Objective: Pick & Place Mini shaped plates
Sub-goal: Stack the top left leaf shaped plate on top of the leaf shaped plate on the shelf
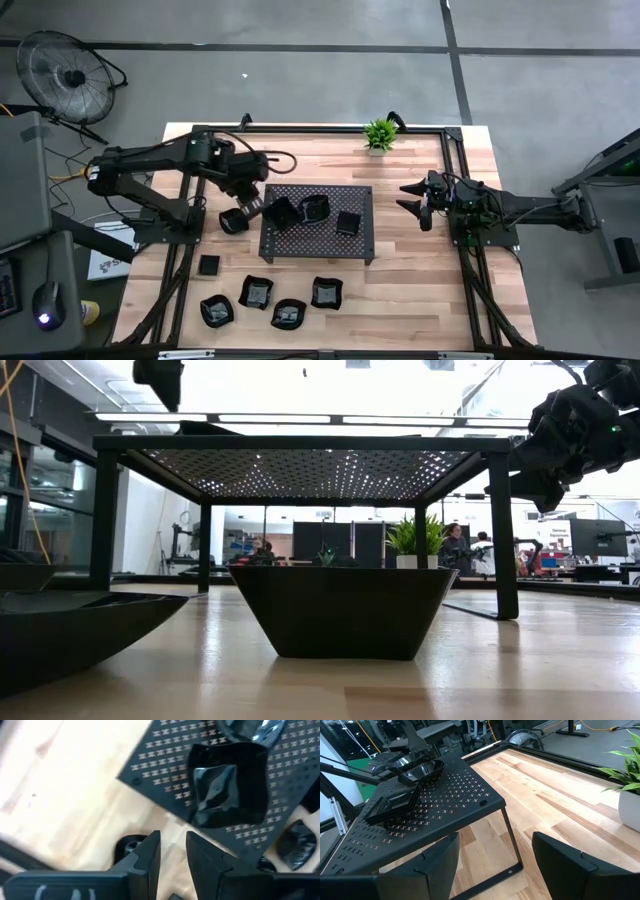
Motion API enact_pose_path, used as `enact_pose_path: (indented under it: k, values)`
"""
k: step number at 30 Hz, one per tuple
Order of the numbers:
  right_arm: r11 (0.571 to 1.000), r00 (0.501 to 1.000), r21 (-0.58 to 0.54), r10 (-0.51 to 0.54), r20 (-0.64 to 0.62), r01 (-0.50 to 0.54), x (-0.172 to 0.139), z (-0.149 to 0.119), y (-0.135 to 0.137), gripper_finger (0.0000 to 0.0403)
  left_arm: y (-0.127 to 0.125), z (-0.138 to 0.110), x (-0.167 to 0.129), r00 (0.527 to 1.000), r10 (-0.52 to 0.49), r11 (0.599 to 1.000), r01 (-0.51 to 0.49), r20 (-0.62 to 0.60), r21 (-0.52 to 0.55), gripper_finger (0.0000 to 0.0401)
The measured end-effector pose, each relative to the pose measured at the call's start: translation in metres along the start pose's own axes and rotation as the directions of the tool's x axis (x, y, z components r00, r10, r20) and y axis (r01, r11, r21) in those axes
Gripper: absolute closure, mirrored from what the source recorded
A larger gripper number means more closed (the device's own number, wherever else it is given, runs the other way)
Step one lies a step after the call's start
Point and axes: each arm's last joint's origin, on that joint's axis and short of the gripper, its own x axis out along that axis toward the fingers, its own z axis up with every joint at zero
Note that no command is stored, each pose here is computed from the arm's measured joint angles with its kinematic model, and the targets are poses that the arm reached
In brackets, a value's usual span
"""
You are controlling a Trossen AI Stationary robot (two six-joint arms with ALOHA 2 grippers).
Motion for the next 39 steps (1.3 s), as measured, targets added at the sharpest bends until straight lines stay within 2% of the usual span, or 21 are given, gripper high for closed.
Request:
enact_pose_path:
  k: [3, 6, 9, 14, 22, 30, 36, 39]
  values:
    - [1.000, 1.000, 0.000, 0.000, 0.000, 0.000, 0.000, 0.000, 0.000, 0.0157, 0.007, -0.007, -0.005, 0.997, 0.076, 0.993, -0.075, -0.008, 0.089, 0.0311]
    - [1.000, 1.000, 0.000, 0.000, -0.001, 0.000, 0.000, 0.000, 0.000, 0.0157, 0.008, -0.013, -0.004, 0.987, 0.154, 0.969, -0.144, -0.040, 0.199, 0.0311]
    - [1.000, 1.000, 0.000, 0.000, -0.001, 0.000, 0.000, 0.000, 0.000, 0.0157, 0.003, -0.015, 0.001, 0.988, 0.153, 0.947, -0.136, -0.036, 0.290, 0.0311]
    - [1.000, 1.000, 0.000, 0.000, 0.000, 0.000, 0.000, 0.000, 0.000, 0.0157, -0.005, -0.028, 0.011, 0.979, 0.187, 0.920, -0.147, -0.076, 0.363, 0.0311]
    - [1.000, 1.000, 0.000, 0.000, 0.000, 0.000, 0.000, 0.000, 0.000, 0.0157, -0.027, -0.058, 0.029, 0.972, 0.197, 0.918, -0.136, -0.130, 0.373, 0.0311]
    - [1.000, 1.000, 0.000, 0.000, 0.000, 0.000, 0.000, 0.000, 0.000, 0.0157, -0.050, -0.081, 0.044, 0.984, 0.148, 0.898, -0.092, -0.098, 0.430, 0.0311]
    - [1.000, 1.000, 0.000, 0.000, -0.001, 0.000, 0.000, 0.000, 0.000, 0.0157, -0.059, -0.096, 0.051, 0.989, 0.138, 0.911, -0.103, -0.060, 0.398, 0.0311]
    - [1.000, 1.000, 0.000, 0.000, 0.000, 0.000, 0.000, 0.000, 0.000, 0.0157, -0.050, -0.112, 0.038, 0.994, 0.108, 0.933, -0.100, -0.003, 0.347, 0.0311]
